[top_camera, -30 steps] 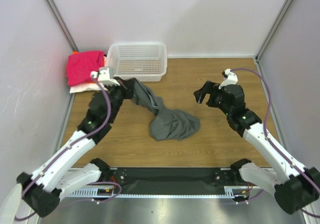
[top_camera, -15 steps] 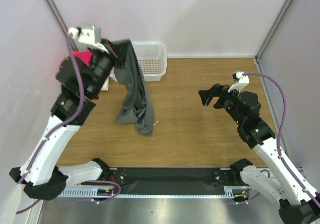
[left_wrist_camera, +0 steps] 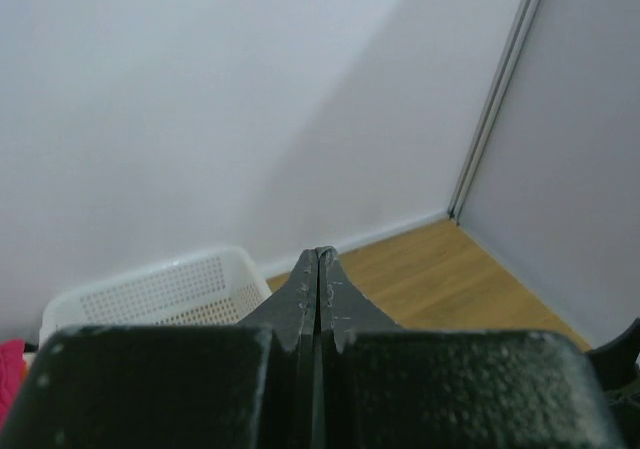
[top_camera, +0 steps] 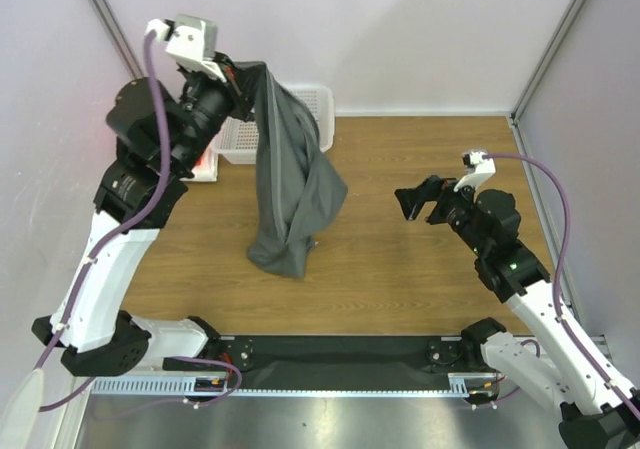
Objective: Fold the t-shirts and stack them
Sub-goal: Flatten the tshirt out
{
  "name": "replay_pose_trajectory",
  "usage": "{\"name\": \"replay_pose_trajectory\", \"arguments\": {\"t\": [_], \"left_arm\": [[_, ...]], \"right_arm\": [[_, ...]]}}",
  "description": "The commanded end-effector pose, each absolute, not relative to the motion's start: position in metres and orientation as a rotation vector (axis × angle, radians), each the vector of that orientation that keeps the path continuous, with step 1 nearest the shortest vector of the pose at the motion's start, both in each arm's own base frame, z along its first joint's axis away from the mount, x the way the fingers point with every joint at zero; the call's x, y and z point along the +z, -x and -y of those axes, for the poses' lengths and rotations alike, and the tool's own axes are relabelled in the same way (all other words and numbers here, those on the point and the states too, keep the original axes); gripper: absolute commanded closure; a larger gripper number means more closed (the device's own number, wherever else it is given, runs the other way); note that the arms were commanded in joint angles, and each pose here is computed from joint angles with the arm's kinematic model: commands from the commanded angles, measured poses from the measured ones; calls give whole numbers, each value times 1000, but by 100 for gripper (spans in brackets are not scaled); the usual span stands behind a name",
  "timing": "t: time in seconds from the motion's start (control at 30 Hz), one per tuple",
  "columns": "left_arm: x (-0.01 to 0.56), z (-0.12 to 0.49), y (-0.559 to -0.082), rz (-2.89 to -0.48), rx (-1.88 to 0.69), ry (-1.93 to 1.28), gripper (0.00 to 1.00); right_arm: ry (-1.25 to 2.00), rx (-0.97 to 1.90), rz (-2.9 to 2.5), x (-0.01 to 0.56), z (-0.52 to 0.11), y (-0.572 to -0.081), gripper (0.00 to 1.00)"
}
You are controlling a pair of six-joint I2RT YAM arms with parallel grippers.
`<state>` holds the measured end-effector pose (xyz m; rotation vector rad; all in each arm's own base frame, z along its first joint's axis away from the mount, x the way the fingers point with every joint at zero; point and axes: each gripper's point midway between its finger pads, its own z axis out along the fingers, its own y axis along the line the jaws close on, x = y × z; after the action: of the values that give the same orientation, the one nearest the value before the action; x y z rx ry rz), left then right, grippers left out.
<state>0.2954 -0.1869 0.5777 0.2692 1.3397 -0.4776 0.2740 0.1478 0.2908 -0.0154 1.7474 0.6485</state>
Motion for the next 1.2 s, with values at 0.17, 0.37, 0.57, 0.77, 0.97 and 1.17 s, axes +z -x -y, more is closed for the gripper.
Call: {"name": "replay_pose_trajectory", "arguments": {"t": [0.17,0.37,0.57,0.77,0.97,1.17], "left_arm": [[522,201,-313,-1463,-504,-236,100],[504,197,-323,-1501,-464,-179,100],[471,272,-323,-1571,-574,-309,100],[392,398,-334,-1691,-754,-376,100],[330,534,-320,-1787,-846,-588,49],[355,492,-324,-1779,-719,-540,0]], "right_arm": [[127,750,-1744,285,-184,-284,0],[87,723,-1803,263,-181,-287,0],[-171,509,-1866,248,-131,-288,0],[-525,252,-1826,265,-41,-254,0],[-654,133,-1740,282,6,-223,0],[-555,172,-1782,281,-9,-233,0]]}}
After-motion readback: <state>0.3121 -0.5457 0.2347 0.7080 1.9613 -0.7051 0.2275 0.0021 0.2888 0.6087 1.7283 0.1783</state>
